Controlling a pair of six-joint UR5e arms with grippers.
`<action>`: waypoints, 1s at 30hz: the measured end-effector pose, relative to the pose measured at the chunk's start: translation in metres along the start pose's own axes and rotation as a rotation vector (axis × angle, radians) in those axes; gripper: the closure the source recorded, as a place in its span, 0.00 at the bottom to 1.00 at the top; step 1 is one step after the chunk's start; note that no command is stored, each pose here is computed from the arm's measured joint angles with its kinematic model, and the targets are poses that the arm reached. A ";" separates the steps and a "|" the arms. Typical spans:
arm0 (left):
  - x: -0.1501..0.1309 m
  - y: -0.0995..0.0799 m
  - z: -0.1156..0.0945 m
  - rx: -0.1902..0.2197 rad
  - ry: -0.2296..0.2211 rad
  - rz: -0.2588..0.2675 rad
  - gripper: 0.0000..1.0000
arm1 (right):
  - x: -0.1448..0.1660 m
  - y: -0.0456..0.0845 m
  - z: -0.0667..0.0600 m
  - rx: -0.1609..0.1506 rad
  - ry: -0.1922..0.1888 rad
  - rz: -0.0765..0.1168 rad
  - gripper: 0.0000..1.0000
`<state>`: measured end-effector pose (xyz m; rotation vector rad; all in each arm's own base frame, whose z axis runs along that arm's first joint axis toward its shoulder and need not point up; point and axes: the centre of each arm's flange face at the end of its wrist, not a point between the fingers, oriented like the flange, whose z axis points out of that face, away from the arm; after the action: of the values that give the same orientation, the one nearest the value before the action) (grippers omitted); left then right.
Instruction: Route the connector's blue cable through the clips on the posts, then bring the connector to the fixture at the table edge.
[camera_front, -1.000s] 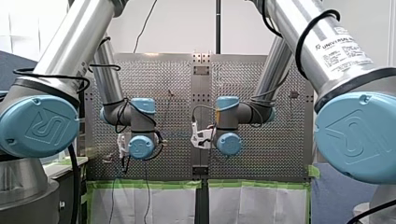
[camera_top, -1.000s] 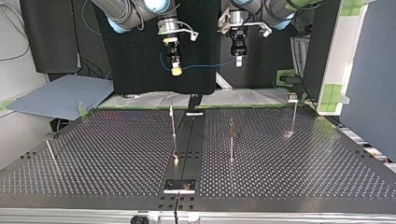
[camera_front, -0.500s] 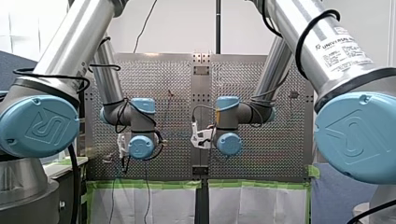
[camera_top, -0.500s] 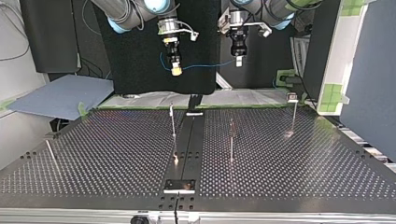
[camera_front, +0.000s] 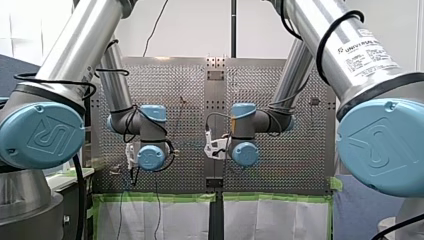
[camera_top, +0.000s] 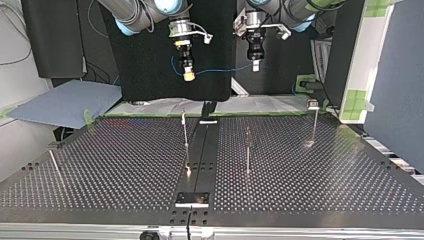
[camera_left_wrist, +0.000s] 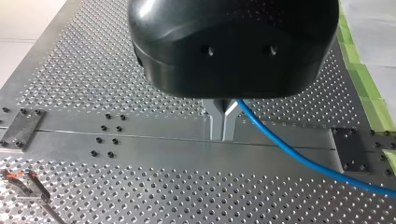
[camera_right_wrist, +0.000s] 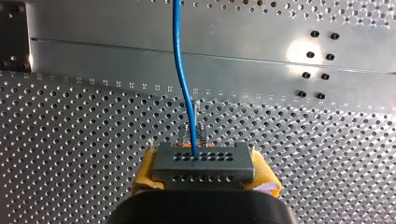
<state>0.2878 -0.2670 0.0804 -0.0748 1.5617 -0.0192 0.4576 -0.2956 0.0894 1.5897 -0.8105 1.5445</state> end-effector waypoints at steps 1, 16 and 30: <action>0.000 0.000 0.000 0.000 0.000 0.000 1.00 | 0.000 0.000 0.000 0.000 0.000 0.000 1.00; 0.000 0.000 0.000 0.000 0.000 0.000 1.00 | 0.000 0.000 0.000 0.000 0.000 0.000 1.00; 0.023 0.010 -0.016 0.011 0.059 0.040 1.00 | -0.015 0.000 -0.003 0.001 -0.048 -0.016 1.00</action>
<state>0.2720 -0.2593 0.0565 -0.0344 1.6219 0.0008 0.4554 -0.2939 0.0747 1.6357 -0.8221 1.5003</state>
